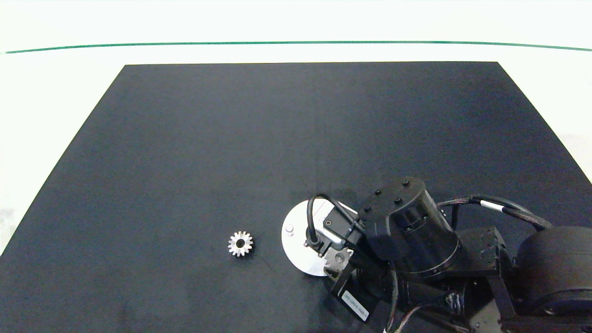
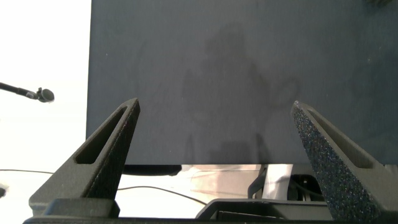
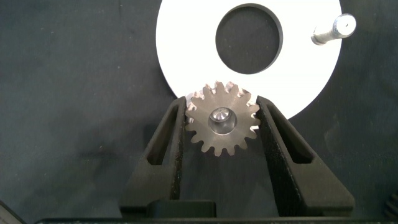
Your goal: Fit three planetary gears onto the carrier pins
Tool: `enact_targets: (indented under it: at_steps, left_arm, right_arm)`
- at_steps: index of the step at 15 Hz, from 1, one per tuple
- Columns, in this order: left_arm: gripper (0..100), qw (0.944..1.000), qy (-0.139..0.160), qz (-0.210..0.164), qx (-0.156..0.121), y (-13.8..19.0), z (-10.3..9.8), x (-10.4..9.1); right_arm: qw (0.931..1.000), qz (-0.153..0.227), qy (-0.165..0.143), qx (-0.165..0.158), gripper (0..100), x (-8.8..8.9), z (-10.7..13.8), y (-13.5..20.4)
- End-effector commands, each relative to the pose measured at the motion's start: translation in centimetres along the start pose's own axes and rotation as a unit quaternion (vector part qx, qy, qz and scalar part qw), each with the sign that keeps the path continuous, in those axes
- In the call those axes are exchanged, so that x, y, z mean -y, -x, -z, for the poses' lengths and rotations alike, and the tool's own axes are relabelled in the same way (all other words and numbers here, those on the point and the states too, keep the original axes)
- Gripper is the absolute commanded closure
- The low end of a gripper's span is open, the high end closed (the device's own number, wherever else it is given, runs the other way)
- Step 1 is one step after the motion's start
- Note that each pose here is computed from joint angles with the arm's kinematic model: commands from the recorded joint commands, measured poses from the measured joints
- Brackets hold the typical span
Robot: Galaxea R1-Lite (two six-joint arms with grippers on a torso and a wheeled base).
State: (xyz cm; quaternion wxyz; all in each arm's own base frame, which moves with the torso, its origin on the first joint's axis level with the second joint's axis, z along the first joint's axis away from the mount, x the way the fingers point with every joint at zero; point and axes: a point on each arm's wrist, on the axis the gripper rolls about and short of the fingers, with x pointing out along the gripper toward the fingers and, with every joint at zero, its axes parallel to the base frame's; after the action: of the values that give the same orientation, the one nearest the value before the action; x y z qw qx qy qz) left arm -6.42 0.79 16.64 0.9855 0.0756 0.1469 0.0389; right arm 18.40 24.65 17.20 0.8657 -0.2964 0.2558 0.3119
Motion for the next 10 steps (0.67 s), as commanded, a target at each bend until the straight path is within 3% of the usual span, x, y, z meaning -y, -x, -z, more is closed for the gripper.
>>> enact_targets:
  at_steps: [1,4,5,10]
  left_arm:
    - [0,1.0,-0.001,0.0,0.001,0.1,-0.11,-0.04]
    - [0,1.0,-0.001,0.0,0.002,0.12,-0.14,-0.06]
    - [0,1.0,0.0,0.0,0.002,0.12,-0.14,-0.06]
    - [0,1.0,-0.001,0.0,0.003,0.18,-0.29,-0.09]
  right_arm:
    - [1.0,0.001,0.001,0.001,87,-0.04,-0.18,-0.15]
    - [1.0,0.0,0.001,-0.004,87,-0.13,-0.07,-0.5]
    - [1.0,0.0,0.002,-0.006,0,-0.17,-0.04,-0.6]
    - [1.0,0.003,0.0,-0.003,0,-0.17,-0.31,-0.91]
